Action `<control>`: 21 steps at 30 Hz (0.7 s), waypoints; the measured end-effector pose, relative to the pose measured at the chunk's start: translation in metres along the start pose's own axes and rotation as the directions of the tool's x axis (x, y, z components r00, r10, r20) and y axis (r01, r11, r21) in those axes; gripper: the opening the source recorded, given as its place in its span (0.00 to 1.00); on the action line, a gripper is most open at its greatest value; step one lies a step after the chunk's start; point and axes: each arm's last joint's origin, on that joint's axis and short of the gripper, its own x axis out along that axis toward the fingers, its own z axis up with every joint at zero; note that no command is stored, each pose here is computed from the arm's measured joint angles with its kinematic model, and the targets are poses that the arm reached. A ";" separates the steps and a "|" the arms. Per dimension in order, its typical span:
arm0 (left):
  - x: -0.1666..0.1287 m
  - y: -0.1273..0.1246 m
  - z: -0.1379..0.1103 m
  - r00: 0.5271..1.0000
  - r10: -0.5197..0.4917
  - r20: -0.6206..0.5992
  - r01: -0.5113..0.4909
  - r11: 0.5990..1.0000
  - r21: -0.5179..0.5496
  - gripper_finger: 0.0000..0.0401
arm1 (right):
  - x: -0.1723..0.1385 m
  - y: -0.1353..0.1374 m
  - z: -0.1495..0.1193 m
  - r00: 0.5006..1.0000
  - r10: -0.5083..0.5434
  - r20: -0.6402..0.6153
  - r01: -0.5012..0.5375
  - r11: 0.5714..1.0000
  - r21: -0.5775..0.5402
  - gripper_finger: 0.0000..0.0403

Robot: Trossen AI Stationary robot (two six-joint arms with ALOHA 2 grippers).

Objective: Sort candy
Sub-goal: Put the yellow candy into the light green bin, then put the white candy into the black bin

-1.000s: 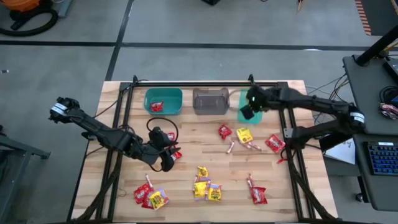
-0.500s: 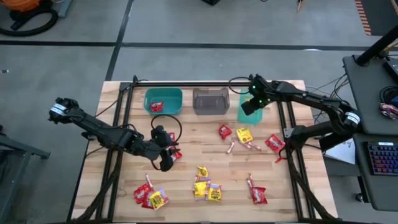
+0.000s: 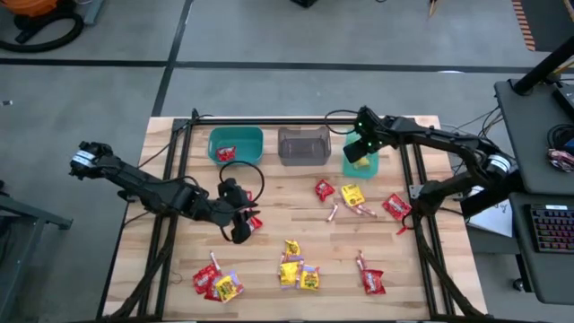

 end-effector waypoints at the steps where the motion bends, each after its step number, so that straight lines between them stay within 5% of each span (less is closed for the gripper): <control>1: 0.000 0.001 -0.001 1.000 0.007 -0.011 -0.007 1.000 -0.004 0.22 | -0.001 0.000 0.001 1.000 0.004 0.012 -0.004 1.000 0.001 0.32; 7: -0.001 0.005 -0.011 0.992 0.008 -0.124 -0.012 0.999 -0.030 0.26 | -0.024 0.006 0.000 0.992 0.106 0.071 -0.109 0.993 0.039 0.45; 11: 0.001 0.007 -0.022 0.973 -0.009 -0.230 0.011 1.000 0.008 0.34 | -0.046 0.024 -0.012 0.964 0.250 0.084 -0.251 0.968 0.002 0.46; 21: -0.003 0.004 -0.052 0.929 -0.010 -0.370 0.086 0.978 0.188 0.45 | -0.084 0.080 -0.059 0.908 0.415 0.065 -0.400 0.901 -0.166 0.46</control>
